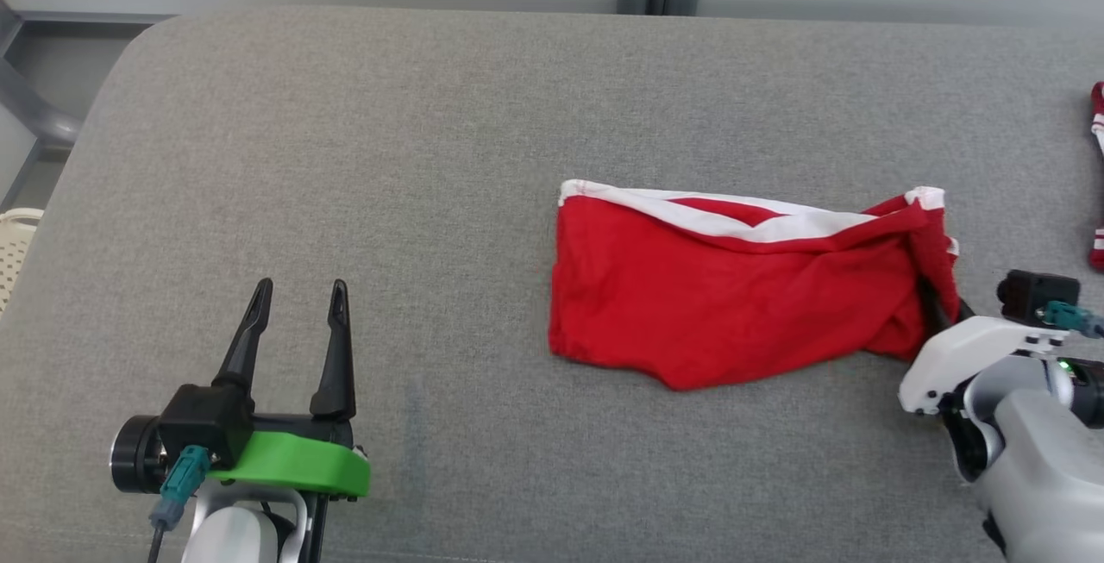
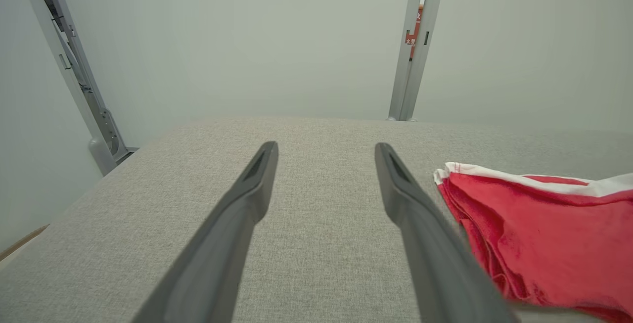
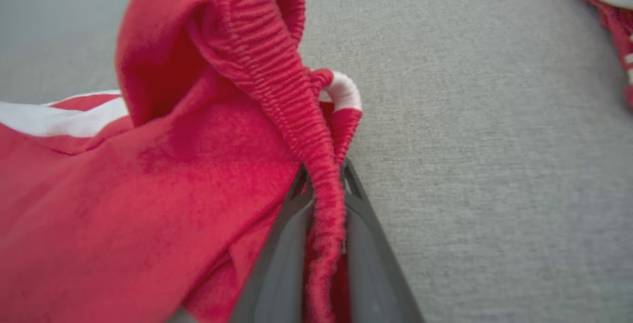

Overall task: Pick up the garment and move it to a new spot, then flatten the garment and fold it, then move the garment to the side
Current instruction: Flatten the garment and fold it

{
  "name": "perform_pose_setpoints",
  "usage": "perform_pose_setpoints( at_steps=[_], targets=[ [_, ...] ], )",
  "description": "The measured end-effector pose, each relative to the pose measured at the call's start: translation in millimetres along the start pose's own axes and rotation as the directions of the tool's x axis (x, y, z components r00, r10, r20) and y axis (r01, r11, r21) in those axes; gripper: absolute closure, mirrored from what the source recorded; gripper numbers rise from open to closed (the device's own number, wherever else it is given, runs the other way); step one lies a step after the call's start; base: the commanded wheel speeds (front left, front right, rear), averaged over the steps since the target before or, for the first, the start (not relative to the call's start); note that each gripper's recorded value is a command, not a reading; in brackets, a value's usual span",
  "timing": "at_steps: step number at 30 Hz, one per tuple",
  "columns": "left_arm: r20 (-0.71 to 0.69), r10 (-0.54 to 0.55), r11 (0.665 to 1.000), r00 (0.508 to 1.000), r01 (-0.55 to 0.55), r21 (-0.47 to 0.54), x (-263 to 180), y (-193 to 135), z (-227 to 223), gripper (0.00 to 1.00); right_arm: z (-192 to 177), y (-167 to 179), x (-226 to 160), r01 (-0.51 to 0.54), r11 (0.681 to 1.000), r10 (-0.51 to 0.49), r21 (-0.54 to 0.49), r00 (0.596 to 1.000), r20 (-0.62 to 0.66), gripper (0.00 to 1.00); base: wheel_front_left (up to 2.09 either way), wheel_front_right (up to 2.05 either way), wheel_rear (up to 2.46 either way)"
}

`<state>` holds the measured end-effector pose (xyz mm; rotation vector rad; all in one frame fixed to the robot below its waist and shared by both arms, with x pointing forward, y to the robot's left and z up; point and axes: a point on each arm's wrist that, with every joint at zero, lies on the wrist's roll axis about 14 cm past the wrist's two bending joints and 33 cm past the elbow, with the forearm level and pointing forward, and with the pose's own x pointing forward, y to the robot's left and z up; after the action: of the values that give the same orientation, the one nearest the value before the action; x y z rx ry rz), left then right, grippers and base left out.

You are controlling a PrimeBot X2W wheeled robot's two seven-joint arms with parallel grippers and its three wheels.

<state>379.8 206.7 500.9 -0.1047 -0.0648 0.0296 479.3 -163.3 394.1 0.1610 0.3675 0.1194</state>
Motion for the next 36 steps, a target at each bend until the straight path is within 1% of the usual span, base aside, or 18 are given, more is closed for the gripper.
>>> perform_pose_setpoints(
  at_steps=[5, 7, 10, 12, 17, 21, 24, 28, 32, 36],
  targets=[
    [0.008, -0.018, 1.0, 1.0, 0.018, -0.006, -1.6, -6.6, 2.2, 0.0, 18.1, -49.3, -17.6, 0.085, 0.996, -0.084, -0.021, 0.996, 0.021, 1.0, 0.0, 0.0, 0.0],
    [0.009, -0.028, 1.0, 1.0, 0.028, -0.01, -1.2, -10.0, 2.1, 0.0, 22.9, -61.5, -22.8, 0.105, 0.994, -0.104, -0.018, 0.994, 0.012, 1.0, 0.0, 0.0, 0.0],
    [0.004, -0.044, 0.999, 0.999, 0.044, -0.016, -1.1, -15.9, -0.1, 0.0, 30.1, -64.8, -26.9, 0.101, 0.995, -0.101, -0.003, 0.995, 0.001, 1.0, 0.0, 0.0, 0.0],
    [0.001, -0.055, 0.998, 0.998, 0.055, -0.019, -0.7, -19.9, -1.4, 0.0, 32.7, -60.0, -28.2, 0.085, 0.996, -0.084, 0.018, 0.996, -0.012, 1.0, 0.0, 0.0, 0.0],
    [0.004, -0.08, 0.996, 0.997, 0.08, -0.026, 1.5, -28.8, -0.7, 0.0, 50.1, -32.8, -28.9, 0.002, 0.995, -0.002, 0.096, 1.0, -0.001, 1.0, 0.0, 0.0, 0.0],
    [0.007, -0.089, 0.996, 0.996, 0.09, -0.029, 1.8, -32.5, 0.2, 0.0, 67.4, -3.7, -30.5, -0.089, 0.982, 0.086, 0.165, 0.996, 0.024, 1.0, 0.0, 0.0, 0.0],
    [0.009, -0.092, 0.995, 0.996, 0.093, -0.032, 1.8, -33.8, 0.6, 0.0, 71.4, 19.6, -33.3, -0.156, 0.965, 0.155, 0.209, 0.988, 0.021, 1.0, 0.0, 0.0, 0.0],
    [0.01, -0.088, 0.996, 0.996, 0.088, -0.033, 0.8, -32.6, 1.1, 0.0, 75.2, 53.3, -35.4, -0.244, 0.929, 0.25, 0.28, 0.968, 0.016, 1.0, 0.0, 0.0, 0.0],
    [0.009, -0.078, 0.996, 0.997, 0.078, -0.037, -0.5, -29.7, 1.0, 0.0, 73.9, 80.6, -34.5, -0.299, 0.895, 0.316, 0.331, 0.949, 0.002, 1.0, 0.0, 0.0, 0.0],
    [0.003, -0.069, 0.997, 0.998, 0.069, -0.039, -1.7, -27.2, -0.8, 0.0, 71.2, 104.3, -30.3, -0.335, 0.876, 0.361, 0.348, 0.932, -0.012, 1.0, 0.0, 0.0, 0.0]
  ],
)
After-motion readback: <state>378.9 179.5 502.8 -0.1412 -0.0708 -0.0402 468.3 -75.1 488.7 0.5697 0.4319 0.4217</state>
